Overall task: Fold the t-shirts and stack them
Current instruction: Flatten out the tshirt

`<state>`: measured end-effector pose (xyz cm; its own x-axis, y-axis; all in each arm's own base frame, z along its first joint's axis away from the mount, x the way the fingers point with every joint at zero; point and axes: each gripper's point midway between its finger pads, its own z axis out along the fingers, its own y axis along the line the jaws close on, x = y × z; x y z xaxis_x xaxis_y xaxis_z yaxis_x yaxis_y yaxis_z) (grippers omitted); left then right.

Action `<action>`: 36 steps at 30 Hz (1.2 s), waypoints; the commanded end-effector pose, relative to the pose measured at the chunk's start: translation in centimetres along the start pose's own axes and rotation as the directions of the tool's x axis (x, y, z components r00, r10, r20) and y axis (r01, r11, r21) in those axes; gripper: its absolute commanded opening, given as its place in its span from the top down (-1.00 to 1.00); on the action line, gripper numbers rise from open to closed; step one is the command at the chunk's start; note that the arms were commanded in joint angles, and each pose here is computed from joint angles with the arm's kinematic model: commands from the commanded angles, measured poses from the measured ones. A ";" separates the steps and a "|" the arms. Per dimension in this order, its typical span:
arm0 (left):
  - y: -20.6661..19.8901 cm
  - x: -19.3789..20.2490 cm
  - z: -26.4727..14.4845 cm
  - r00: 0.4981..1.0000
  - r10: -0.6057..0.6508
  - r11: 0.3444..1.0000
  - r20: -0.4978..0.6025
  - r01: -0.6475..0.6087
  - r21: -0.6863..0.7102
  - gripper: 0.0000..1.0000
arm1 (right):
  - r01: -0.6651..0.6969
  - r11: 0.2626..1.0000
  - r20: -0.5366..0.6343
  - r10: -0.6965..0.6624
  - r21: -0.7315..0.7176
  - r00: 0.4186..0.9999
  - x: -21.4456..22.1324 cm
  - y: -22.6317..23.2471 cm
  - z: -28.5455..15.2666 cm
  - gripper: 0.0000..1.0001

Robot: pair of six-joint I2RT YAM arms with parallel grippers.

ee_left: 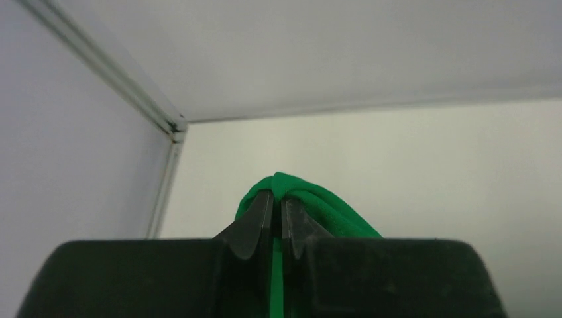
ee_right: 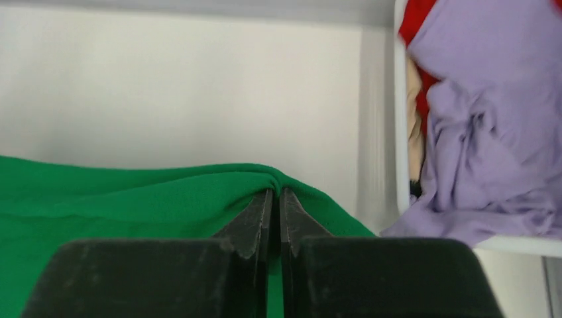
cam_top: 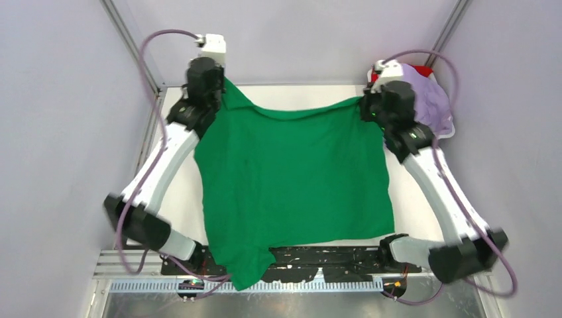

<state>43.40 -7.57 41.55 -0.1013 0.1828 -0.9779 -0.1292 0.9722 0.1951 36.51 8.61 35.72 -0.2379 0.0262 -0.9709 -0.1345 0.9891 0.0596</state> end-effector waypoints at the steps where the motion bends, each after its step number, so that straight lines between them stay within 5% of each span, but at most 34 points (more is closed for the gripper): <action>1: -6.4 10.0 6.9 0.962 -0.064 0.987 -0.266 0.100 0.125 0.80 | 0.001 0.990 -0.186 0.026 0.143 0.982 8.6 -1.6 9.2 0.79; 3: -8.4 14.4 10.5 0.912 -0.051 0.987 -0.406 0.109 0.122 0.72 | 0.018 0.985 -0.279 0.030 0.171 0.960 12.4 -1.7 13.2 0.68; 4: -9.1 15.5 11.8 0.883 -0.045 0.985 -0.468 0.117 0.128 0.50 | 0.037 0.978 -0.311 0.030 0.207 0.950 13.5 -2.1 15.5 0.36; 6: -10.0 17.9 13.2 0.799 -0.051 0.978 -0.600 0.160 0.130 -0.06 | 0.071 0.962 -0.361 0.031 0.265 0.932 14.6 -2.9 17.9 -0.13; 8: -10.1 17.5 14.4 0.779 -0.102 0.968 -0.618 0.221 0.120 -0.78 | 0.091 0.946 -0.384 0.038 0.312 0.922 15.0 -3.5 19.1 -0.38; 9: -10.3 17.5 14.6 0.772 -0.124 0.959 -0.624 0.255 0.125 -0.96 | 0.102 0.938 -0.390 0.038 0.331 0.920 15.0 -3.9 19.1 -0.44; 13: -12.0 20.1 12.5 0.724 -0.189 0.903 -0.664 0.393 0.172 -0.99 | 0.094 0.940 -0.380 0.040 0.328 0.924 14.8 -3.8 18.8 -0.86; 18: -14.6 20.0 8.1 0.677 -0.270 0.775 -0.685 0.575 0.263 -0.99 | 0.035 0.973 -0.428 0.069 0.229 0.901 17.0 -2.0 17.4 -0.97; 27: -18.6 23.4 8.2 0.498 -0.335 0.642 -0.800 0.742 0.193 -0.99 | -0.083 0.988 -0.530 0.140 0.129 0.836 22.3 0.8 16.5 -0.91; 36: -19.4 27.0 10.5 0.431 -0.386 0.657 -0.816 0.749 0.085 -0.99 | -0.036 0.991 -0.563 0.102 0.127 0.820 24.5 -0.4 15.5 -0.91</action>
<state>51.43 -19.68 8.15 -0.8380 -0.3680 -0.4030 -0.0811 0.8142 -0.5750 45.33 11.24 7.51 -0.7733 0.0435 -0.6325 0.0111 0.9984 0.0551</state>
